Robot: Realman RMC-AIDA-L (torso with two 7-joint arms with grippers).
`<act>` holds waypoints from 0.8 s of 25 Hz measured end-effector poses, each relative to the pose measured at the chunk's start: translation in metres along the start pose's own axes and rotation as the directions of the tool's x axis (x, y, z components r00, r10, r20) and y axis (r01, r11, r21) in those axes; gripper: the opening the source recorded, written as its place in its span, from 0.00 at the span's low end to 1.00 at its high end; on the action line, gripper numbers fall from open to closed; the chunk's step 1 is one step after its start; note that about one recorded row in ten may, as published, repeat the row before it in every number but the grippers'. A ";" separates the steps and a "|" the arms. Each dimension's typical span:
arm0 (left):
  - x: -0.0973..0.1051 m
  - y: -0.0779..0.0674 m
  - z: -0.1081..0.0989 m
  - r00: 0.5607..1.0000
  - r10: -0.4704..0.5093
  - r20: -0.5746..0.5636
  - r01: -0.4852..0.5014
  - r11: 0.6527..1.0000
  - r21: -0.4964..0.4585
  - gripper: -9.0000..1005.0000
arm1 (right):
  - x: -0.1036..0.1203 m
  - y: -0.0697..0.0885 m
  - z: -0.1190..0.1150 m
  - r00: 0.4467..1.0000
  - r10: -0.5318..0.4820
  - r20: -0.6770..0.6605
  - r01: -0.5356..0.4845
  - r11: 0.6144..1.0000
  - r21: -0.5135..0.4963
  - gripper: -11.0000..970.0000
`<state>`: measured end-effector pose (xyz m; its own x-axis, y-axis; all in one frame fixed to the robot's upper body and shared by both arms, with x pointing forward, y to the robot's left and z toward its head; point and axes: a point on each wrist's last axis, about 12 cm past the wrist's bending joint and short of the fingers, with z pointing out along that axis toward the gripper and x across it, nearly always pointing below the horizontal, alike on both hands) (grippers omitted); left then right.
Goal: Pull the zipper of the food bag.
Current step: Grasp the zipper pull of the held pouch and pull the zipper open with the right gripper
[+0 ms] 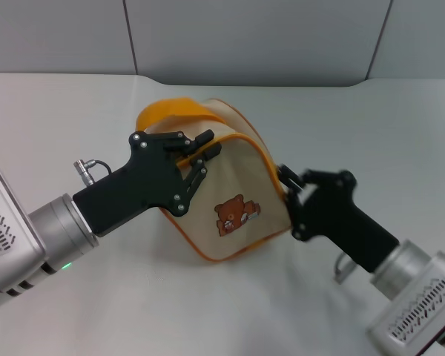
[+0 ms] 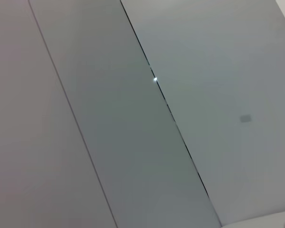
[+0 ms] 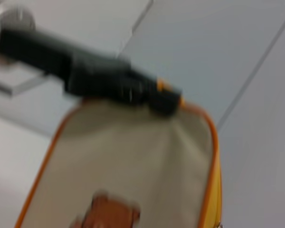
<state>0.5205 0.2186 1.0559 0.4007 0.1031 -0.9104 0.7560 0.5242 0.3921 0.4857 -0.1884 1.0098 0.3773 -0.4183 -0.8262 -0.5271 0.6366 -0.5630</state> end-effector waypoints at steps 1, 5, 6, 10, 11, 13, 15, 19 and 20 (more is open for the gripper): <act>0.000 0.000 0.000 1.000 -0.002 -0.001 0.002 1.000 -0.002 0.11 | 0.004 0.001 -0.005 1.000 0.000 -0.028 0.000 1.000 0.003 0.01; 0.000 0.000 -0.001 1.000 -0.004 -0.003 0.004 1.000 -0.005 0.11 | 0.018 0.004 -0.025 0.994 0.002 -0.111 0.000 1.000 0.011 0.01; 0.001 0.001 -0.001 1.000 -0.004 -0.005 0.004 1.000 -0.007 0.11 | 0.020 0.004 -0.028 0.992 0.001 -0.125 0.001 1.000 0.012 0.01; 0.001 0.002 -0.001 1.000 -0.003 -0.013 0.003 1.000 -0.010 0.11 | 0.019 0.004 -0.035 0.993 0.013 -0.115 -0.008 0.999 0.044 0.02; 0.001 0.001 -0.001 1.000 -0.005 -0.012 0.005 1.000 -0.012 0.11 | 0.016 0.003 -0.037 0.996 0.018 -0.092 -0.012 0.998 0.063 0.02; 0.001 0.000 0.000 1.000 -0.021 -0.008 0.021 1.000 -0.014 0.11 | 0.011 0.002 -0.041 0.998 0.031 -0.054 -0.026 0.995 0.097 0.02; 0.002 -0.004 -0.001 0.998 -0.059 -0.007 0.058 0.998 -0.021 0.11 | 0.007 -0.001 -0.047 0.998 0.067 -0.009 -0.066 0.988 0.142 0.02; 0.004 -0.018 -0.004 0.981 -0.192 0.005 0.192 0.977 -0.093 0.11 | 0.001 -0.014 -0.059 0.973 0.202 0.113 -0.219 0.961 0.168 0.02; 0.005 -0.021 -0.006 0.973 -0.230 0.014 0.230 0.966 -0.121 0.11 | 0.001 -0.020 -0.063 0.957 0.251 0.145 -0.273 0.950 0.151 0.02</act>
<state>0.5035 0.2128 1.0424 0.2227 -0.0320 -0.9744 0.7598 0.6319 0.1529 0.4484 -0.2419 1.0190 0.3390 -0.1462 -0.9294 -0.4885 0.8169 -0.3067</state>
